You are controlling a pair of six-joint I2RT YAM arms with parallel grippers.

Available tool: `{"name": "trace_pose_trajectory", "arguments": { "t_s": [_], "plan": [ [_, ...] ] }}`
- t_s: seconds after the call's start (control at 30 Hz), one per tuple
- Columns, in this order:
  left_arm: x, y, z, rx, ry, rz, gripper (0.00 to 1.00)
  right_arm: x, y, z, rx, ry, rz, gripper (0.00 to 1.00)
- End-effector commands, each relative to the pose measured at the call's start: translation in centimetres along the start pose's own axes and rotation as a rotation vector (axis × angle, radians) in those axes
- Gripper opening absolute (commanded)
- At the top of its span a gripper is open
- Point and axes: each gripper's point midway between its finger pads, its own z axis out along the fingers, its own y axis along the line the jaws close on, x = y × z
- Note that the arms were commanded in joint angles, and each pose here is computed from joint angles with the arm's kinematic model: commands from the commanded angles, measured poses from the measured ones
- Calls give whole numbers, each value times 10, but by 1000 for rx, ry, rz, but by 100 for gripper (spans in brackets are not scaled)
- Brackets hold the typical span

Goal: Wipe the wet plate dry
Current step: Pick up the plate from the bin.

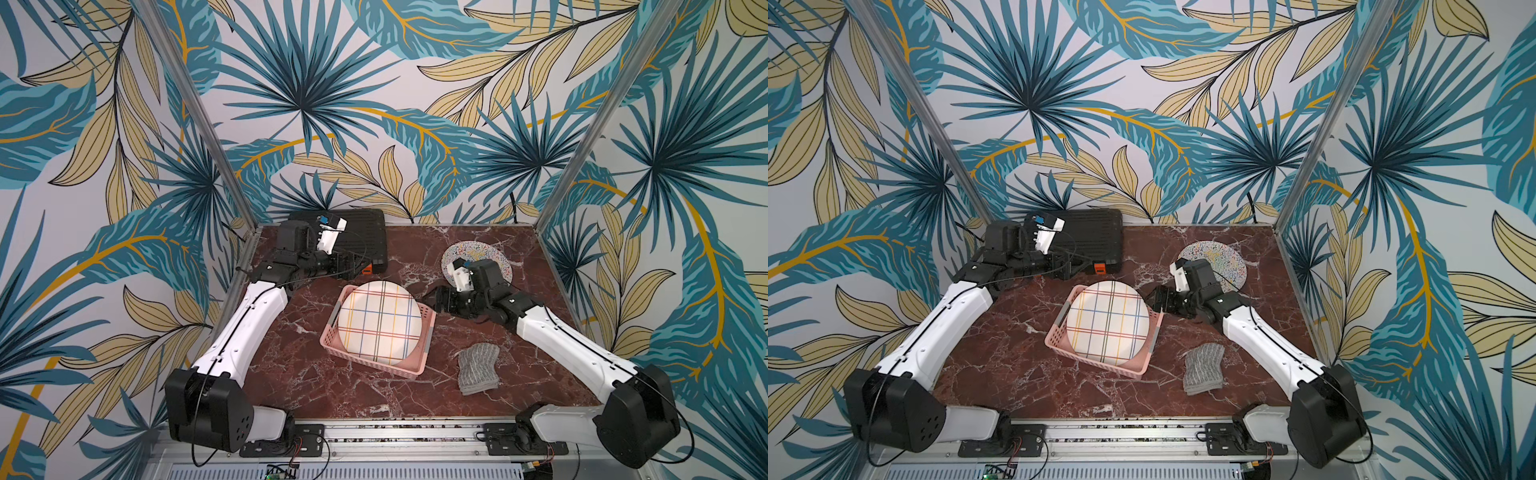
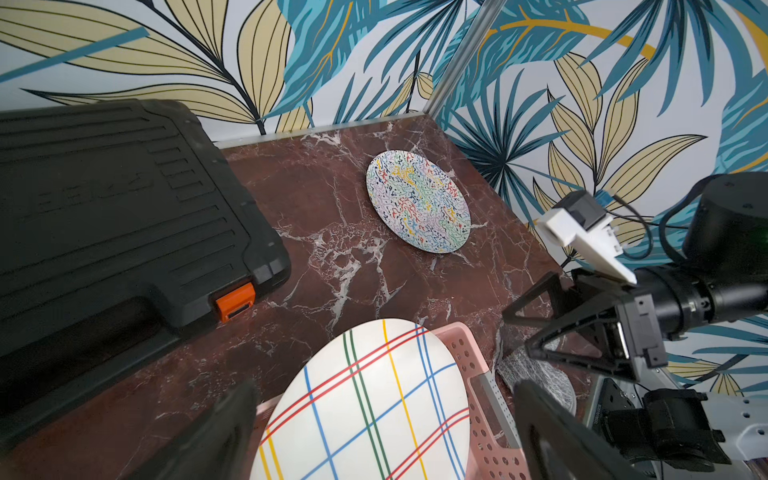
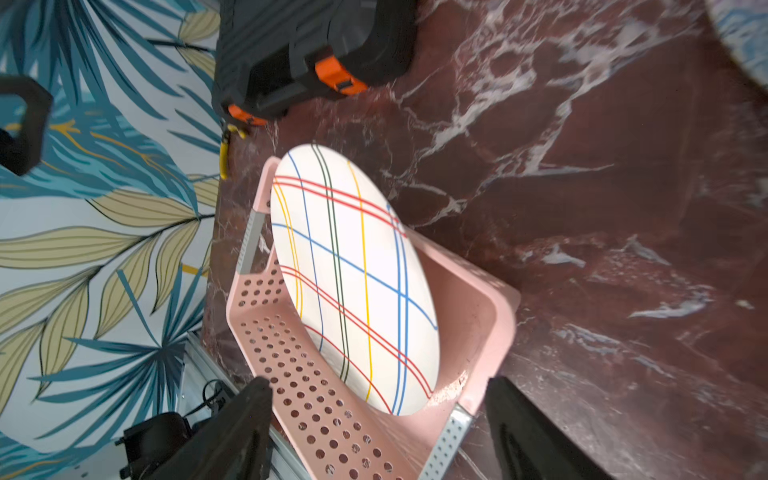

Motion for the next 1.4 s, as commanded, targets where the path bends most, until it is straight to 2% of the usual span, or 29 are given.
{"name": "trace_pose_trajectory", "arguments": {
  "t_s": [0.0,0.23,0.43,0.57,0.67,0.77,0.87,1.03,1.2,1.37],
  "plan": [
    [-1,-1,-2,2,-10,29,100,28,-8,24,58,112,-93,81],
    [1,0,-1,4,-2,31,100,33,-9,54,126,159,-162,81],
    [-1,-2,-1,15,-1,24,100,26,-23,70,267,170,-214,81],
    [-3,-3,-1,18,5,19,100,25,-23,83,276,170,-227,81],
    [-3,-3,0,22,7,18,100,25,-14,94,213,172,-226,79],
    [-2,-3,0,18,6,21,100,26,2,101,109,165,-218,71],
    [-2,-2,-1,13,5,26,100,23,12,104,51,137,-217,58],
    [-2,-2,-2,10,4,27,100,13,17,100,35,76,-227,27],
    [-2,-2,-3,8,1,29,100,7,23,80,37,30,-247,0],
    [-2,-1,-3,0,-2,31,100,-4,30,41,57,-31,-277,0]
  ]
}}
